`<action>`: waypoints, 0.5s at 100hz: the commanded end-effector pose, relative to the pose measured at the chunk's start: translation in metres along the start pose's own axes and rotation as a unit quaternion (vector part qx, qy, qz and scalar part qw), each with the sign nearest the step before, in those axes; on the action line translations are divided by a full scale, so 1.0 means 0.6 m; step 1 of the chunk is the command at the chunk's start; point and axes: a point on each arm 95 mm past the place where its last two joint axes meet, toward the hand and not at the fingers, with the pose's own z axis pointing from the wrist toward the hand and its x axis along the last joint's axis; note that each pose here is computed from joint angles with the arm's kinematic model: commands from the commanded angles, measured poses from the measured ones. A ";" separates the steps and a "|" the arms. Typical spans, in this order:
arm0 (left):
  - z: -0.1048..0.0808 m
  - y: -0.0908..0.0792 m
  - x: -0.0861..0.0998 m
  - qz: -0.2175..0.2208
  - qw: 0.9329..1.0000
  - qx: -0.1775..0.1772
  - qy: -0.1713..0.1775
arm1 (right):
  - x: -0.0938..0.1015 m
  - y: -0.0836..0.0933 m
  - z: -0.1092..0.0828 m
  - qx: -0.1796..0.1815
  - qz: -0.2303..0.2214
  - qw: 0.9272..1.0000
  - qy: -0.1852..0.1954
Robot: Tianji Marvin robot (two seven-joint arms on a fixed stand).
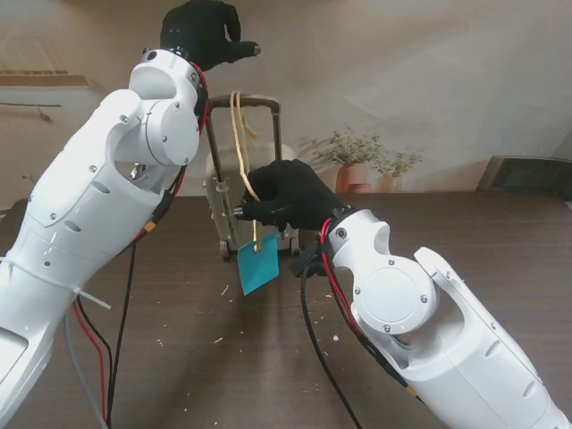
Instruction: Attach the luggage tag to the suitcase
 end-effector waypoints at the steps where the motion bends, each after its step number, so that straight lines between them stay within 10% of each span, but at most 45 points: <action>1: -0.017 -0.026 0.021 -0.013 1.000 0.016 0.014 | 0.000 -0.003 0.000 0.005 0.000 1.000 0.001; 27: -0.124 -0.068 0.027 -0.059 0.996 0.059 0.028 | 0.005 -0.002 0.002 -0.009 0.005 1.000 0.008; 50: -0.240 -0.047 0.001 -0.098 0.991 0.085 0.015 | 0.010 0.001 0.004 -0.018 0.003 1.000 0.014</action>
